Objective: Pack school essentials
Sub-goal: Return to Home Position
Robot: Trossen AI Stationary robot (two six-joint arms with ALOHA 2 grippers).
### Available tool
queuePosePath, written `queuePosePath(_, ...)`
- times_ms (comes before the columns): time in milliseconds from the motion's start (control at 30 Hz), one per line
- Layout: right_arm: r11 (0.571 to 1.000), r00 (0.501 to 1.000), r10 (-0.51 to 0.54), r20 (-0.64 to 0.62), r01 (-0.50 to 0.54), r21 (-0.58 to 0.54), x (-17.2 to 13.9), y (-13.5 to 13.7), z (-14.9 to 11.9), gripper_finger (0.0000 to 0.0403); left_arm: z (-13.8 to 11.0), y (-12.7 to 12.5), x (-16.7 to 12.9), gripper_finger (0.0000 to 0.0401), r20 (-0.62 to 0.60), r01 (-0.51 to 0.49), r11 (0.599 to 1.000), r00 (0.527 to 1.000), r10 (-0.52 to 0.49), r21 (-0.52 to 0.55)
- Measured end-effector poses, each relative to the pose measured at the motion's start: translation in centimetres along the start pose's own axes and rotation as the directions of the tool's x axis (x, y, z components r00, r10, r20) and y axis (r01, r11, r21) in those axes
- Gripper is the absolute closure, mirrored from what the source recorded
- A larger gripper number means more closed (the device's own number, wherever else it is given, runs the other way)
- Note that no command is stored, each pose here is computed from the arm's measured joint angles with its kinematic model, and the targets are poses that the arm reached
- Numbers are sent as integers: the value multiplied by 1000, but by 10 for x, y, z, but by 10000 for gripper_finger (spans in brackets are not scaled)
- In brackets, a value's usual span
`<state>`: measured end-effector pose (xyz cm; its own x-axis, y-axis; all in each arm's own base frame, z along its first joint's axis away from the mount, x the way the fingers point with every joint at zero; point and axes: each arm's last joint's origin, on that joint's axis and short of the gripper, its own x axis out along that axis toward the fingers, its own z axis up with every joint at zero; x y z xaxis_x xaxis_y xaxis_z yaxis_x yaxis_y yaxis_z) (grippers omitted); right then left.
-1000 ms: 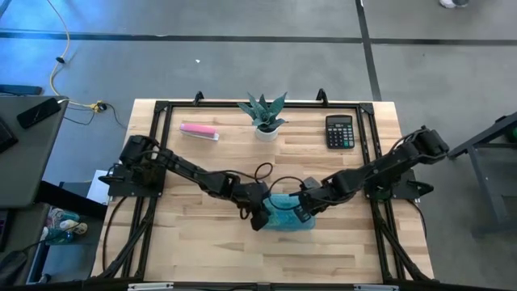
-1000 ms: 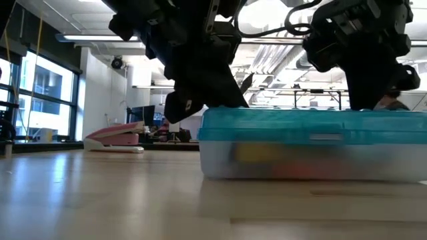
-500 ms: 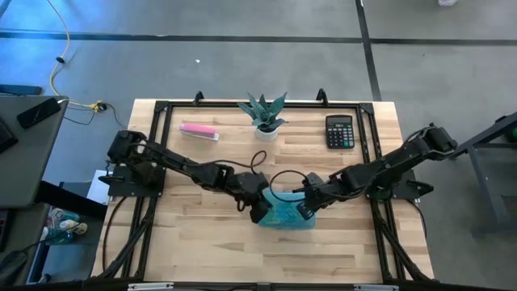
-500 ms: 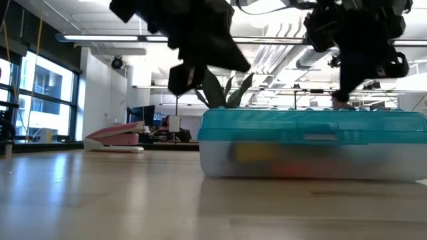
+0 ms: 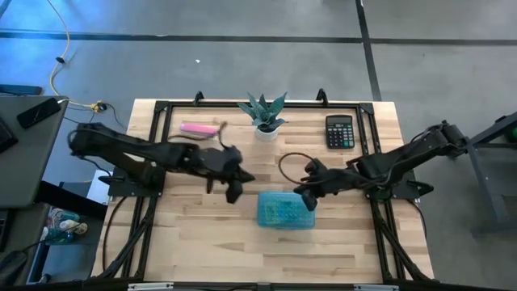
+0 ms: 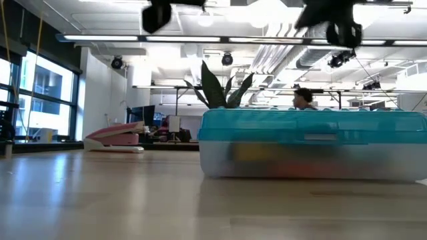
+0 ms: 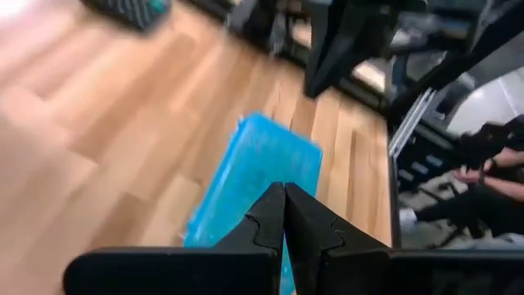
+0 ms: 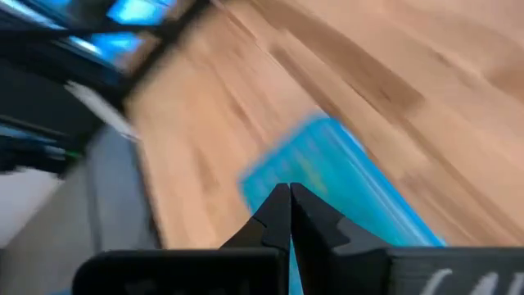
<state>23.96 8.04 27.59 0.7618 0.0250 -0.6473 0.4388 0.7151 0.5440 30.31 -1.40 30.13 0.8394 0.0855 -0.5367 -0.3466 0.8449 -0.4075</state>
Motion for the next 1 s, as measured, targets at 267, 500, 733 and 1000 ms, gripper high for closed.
queuePosePath(267, 977, 954, 198, 224, -172, -128, -13, 20, 20, 403, 6, 5, -66, 401, 153, -32, 998, 988, 23, 56)
queuePosePath(500, 978, 916, 193, 353, -152, -141, -16, 24, 27, 403, -32, 29, -97, 401, 188, 11, 1000, 982, -16, 28)
queuePosePath(733, 986, 901, 154, 406, -113, -122, -16, 24, 29, 403, -71, 55, -112, 401, 317, 113, 992, 940, -123, 50)
queuePosePath(1000, 990, 877, 138, 461, -107, -93, -20, 22, 36, 403, -114, 83, -115, 401, 363, 153, 982, 914, -183, 111)
